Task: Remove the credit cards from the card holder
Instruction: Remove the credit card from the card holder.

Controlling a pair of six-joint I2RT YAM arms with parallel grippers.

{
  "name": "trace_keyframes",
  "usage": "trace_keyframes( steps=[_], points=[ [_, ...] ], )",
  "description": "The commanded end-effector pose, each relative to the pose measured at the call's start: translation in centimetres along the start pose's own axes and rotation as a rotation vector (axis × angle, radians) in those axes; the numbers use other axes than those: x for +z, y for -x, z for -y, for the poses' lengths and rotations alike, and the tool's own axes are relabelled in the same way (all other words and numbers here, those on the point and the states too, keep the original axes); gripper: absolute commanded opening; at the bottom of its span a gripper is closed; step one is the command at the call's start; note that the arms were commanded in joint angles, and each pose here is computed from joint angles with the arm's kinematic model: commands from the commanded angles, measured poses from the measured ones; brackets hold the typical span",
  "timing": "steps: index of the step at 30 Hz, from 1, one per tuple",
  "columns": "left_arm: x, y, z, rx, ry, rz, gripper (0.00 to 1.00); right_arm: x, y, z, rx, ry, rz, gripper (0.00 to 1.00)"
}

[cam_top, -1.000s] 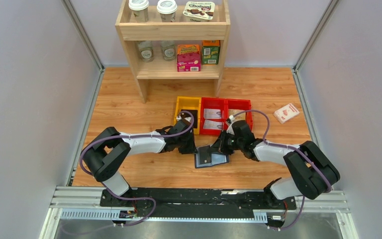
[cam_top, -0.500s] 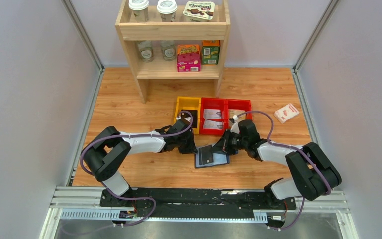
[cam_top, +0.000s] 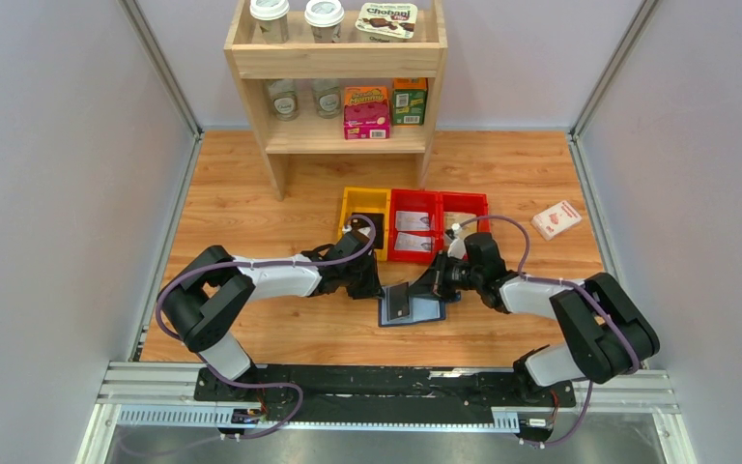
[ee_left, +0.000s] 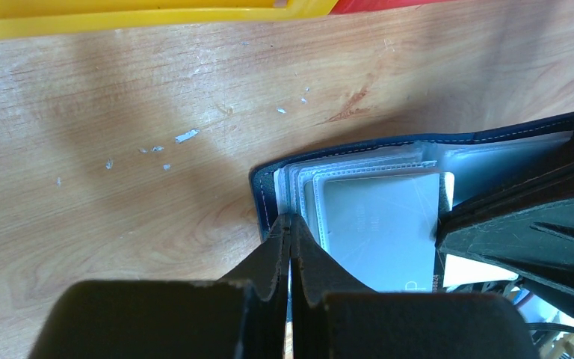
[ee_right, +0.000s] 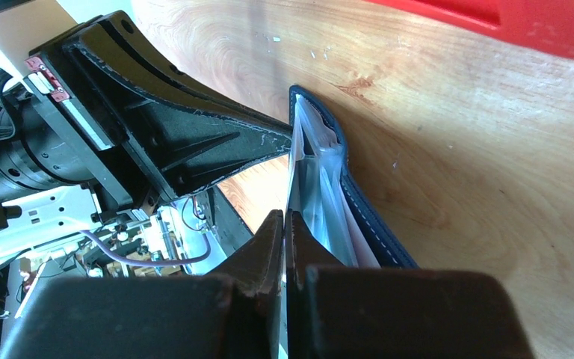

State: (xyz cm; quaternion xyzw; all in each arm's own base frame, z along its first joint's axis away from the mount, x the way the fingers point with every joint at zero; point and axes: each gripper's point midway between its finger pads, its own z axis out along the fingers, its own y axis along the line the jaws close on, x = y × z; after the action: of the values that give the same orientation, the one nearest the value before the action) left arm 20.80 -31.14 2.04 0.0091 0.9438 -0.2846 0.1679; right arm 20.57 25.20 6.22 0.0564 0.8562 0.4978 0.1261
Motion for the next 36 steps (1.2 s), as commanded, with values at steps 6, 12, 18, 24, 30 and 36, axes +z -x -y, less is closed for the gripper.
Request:
trace_keyframes(
  steps=[6,12,18,24,30,36],
  points=[
    [0.5,-1.0,-1.5,0.005,0.045,-0.025,0.0,-0.5,0.5,-0.3,-0.009,0.016,0.011,0.0],
    [0.5,-0.9,-1.5,0.004,0.043,-0.024,0.0,-1.8,0.8,0.7,0.003,-0.033,0.021,0.0],
    [0.5,-1.0,-1.5,0.007,0.043,-0.025,0.0,-2.5,0.7,1.9,0.031,-0.06,0.026,0.0],
    [0.4,-0.8,-1.1,0.018,0.027,-0.022,0.0,-3.2,0.8,2.4,0.041,-0.063,0.042,0.0],
    [0.1,-0.7,0.1,0.066,-0.04,-0.024,0.0,-3.5,1.6,2.6,0.017,-0.103,0.073,0.0],
    [-1.3,0.6,3.5,0.117,-0.173,0.03,0.11,-2.7,1.4,2.1,0.011,-0.071,0.059,0.0]
  ],
)
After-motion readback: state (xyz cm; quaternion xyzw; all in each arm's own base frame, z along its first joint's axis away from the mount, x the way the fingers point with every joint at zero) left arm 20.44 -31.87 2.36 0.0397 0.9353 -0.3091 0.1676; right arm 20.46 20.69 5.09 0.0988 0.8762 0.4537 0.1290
